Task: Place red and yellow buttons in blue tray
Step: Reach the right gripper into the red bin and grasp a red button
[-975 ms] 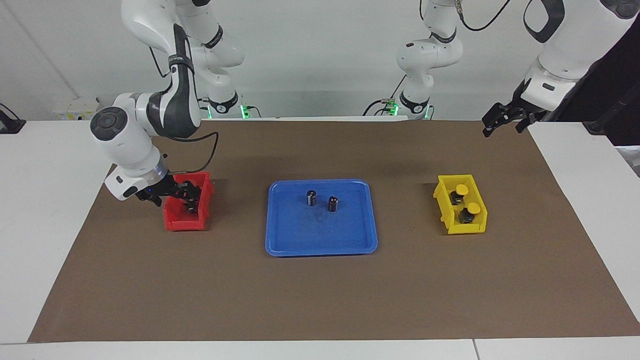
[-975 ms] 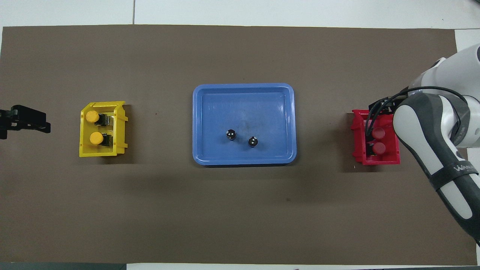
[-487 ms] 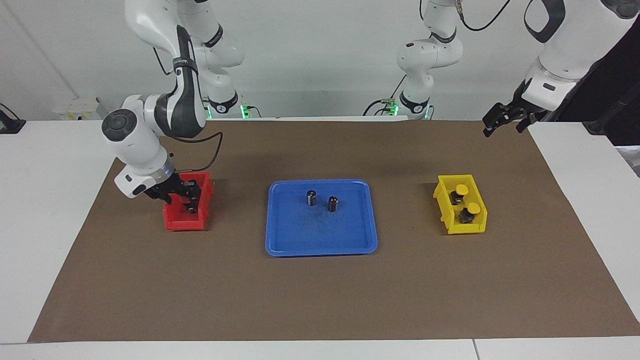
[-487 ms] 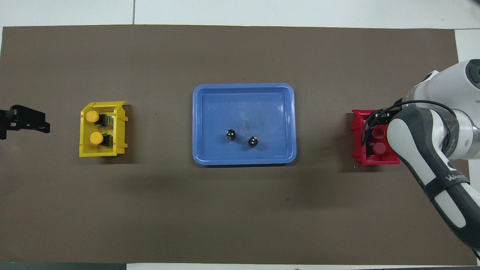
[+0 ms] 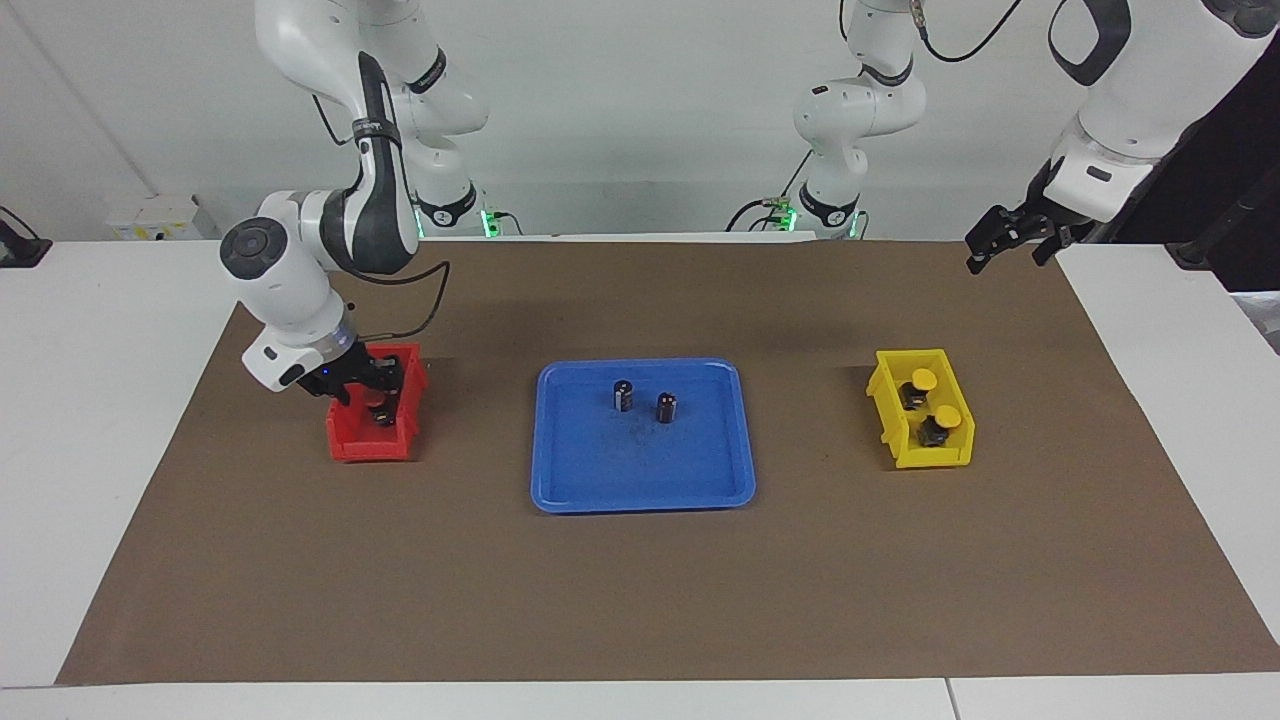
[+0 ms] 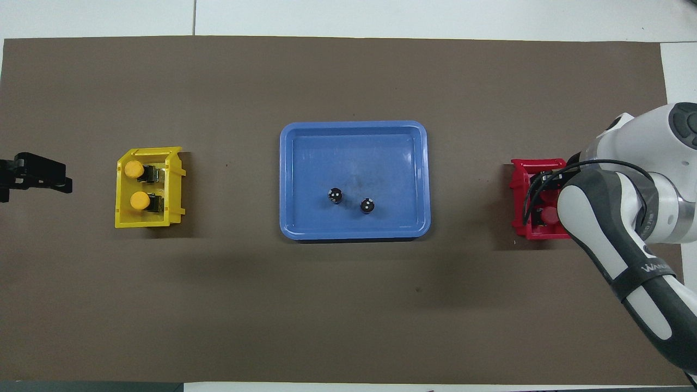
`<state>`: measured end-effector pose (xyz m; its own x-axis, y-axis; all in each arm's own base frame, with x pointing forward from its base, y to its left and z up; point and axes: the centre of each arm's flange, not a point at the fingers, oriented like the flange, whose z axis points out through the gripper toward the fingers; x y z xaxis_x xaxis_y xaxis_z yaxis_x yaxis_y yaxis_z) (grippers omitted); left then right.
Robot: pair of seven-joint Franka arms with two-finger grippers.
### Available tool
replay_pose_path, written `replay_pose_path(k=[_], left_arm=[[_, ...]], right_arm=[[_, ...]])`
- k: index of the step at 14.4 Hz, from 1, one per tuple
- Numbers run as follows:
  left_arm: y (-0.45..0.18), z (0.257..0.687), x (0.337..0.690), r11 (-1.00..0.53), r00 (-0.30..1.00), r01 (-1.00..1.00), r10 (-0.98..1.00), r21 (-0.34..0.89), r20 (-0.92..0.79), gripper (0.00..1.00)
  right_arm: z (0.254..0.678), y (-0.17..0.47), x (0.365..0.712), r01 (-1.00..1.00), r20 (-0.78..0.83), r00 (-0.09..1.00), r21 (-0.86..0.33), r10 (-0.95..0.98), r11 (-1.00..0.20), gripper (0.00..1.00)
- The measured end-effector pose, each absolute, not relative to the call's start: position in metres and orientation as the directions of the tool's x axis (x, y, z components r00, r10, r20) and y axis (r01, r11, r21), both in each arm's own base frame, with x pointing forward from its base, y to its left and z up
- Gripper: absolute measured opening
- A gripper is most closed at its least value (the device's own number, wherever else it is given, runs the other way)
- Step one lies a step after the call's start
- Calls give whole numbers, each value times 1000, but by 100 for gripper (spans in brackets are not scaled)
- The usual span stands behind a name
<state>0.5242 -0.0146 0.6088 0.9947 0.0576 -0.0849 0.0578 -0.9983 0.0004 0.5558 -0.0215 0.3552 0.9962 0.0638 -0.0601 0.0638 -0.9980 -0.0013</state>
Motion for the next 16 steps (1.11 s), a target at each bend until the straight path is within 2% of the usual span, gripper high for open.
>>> replay_pose_path(k=[13,14,16], left_arm=[[-15,609,524,-998,995,58,58,0,-85,100],[-15,609,524,-998,995,58,58,0,-85,100],[-15,609,524,-998,995,58,58,0,-85,100]], right_arm=[[350,-22,548,84,-47,995,-2,84,-996,53],[350,-23,548,86,-46,995,-2,86,-996,46],[350,-23,548,88,-46,995,-2,88,-996,42]])
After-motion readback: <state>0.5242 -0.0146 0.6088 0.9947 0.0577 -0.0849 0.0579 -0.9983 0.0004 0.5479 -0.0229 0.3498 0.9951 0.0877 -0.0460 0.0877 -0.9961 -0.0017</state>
